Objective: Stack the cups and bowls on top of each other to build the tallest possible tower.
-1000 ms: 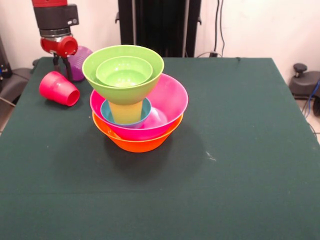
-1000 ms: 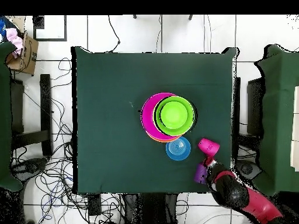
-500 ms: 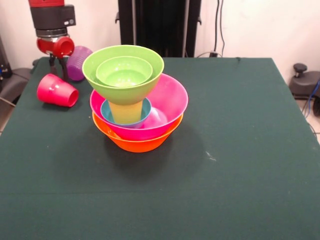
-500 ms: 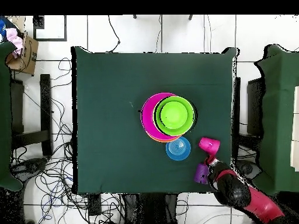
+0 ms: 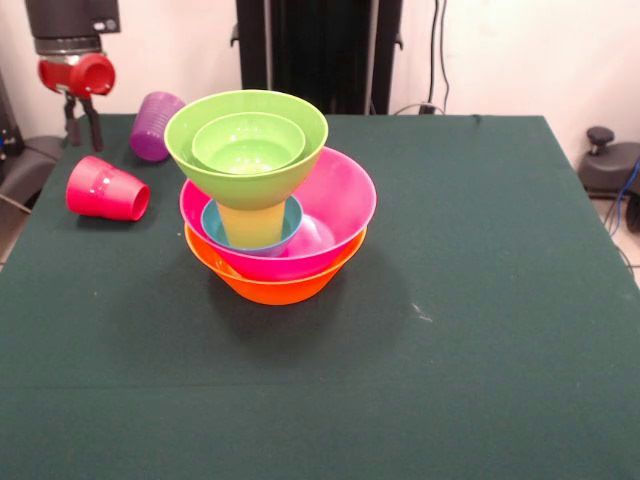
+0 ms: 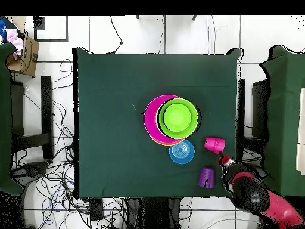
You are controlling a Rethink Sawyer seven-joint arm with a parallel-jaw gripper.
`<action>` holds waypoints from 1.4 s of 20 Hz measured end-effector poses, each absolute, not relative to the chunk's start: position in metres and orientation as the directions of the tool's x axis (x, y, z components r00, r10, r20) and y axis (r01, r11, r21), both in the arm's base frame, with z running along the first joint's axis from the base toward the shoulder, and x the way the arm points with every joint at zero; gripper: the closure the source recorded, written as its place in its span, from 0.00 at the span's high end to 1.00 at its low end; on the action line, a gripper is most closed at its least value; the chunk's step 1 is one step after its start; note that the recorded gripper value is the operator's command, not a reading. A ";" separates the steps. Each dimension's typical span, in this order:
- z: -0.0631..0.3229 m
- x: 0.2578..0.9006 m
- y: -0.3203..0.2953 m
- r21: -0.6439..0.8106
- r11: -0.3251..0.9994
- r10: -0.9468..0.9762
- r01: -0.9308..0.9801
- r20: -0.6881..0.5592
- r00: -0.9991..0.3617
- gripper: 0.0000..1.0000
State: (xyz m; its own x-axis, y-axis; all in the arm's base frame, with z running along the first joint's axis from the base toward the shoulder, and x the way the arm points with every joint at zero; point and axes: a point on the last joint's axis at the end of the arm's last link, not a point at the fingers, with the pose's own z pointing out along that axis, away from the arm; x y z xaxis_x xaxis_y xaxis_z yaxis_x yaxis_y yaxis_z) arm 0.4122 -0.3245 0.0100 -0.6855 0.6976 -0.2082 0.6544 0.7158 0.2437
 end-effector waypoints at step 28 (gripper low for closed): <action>0.083 0.518 -0.292 0.431 0.808 0.512 0.401 -0.177 -0.841 1.00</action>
